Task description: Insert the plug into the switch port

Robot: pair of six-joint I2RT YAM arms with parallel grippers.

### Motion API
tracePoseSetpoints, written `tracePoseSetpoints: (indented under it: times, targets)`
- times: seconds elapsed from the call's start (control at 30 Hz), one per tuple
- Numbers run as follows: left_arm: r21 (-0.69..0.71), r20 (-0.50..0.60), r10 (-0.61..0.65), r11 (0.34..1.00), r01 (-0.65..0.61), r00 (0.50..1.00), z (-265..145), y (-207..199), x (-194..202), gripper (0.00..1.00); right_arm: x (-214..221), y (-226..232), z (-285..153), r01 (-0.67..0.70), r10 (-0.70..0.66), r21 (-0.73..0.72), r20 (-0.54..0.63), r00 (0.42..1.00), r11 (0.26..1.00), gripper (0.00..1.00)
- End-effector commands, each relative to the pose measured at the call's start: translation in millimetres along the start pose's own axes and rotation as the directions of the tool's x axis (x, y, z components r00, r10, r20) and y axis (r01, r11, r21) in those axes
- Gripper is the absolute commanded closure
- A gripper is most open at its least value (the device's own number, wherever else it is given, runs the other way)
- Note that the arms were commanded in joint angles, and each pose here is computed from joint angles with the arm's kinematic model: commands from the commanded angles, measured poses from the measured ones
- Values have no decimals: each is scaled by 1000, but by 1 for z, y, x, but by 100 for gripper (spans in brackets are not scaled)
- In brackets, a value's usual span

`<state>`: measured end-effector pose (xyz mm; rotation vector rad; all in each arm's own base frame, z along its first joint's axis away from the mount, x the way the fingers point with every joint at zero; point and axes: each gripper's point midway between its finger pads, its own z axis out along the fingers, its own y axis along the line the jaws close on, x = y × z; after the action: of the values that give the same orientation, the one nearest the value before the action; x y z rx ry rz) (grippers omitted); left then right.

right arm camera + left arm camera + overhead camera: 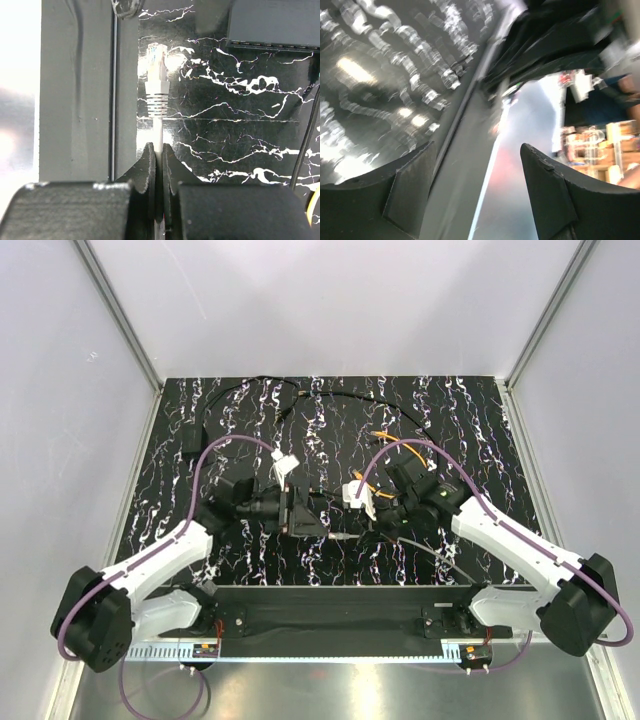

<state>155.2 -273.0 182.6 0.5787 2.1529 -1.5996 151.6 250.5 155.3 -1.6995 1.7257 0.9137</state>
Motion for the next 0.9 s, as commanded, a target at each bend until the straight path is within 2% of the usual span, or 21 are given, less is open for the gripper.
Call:
tracePoseSetpoints:
  times: [0.0, 0.13, 0.37, 0.87]
  targets:
    - [121, 149, -27, 993, 8, 989, 7, -30, -39, 28, -17, 6, -5, -34, 34, -25, 32, 999, 999, 100]
    - [141, 130, -56, 989, 38, 990, 13, -33, -31, 31, -14, 7, -5, -45, 46, -29, 23, 999, 999, 100]
    - [95, 106, -107, 991, 97, 989, 19, -18, -21, 37, -22, 7, -5, -33, 35, -37, 49, 998, 999, 100]
    - [115, 26, -147, 983, 143, 989, 27, -23, -6, 59, -29, 9, -4, -113, 116, -47, 68, 991, 992, 100]
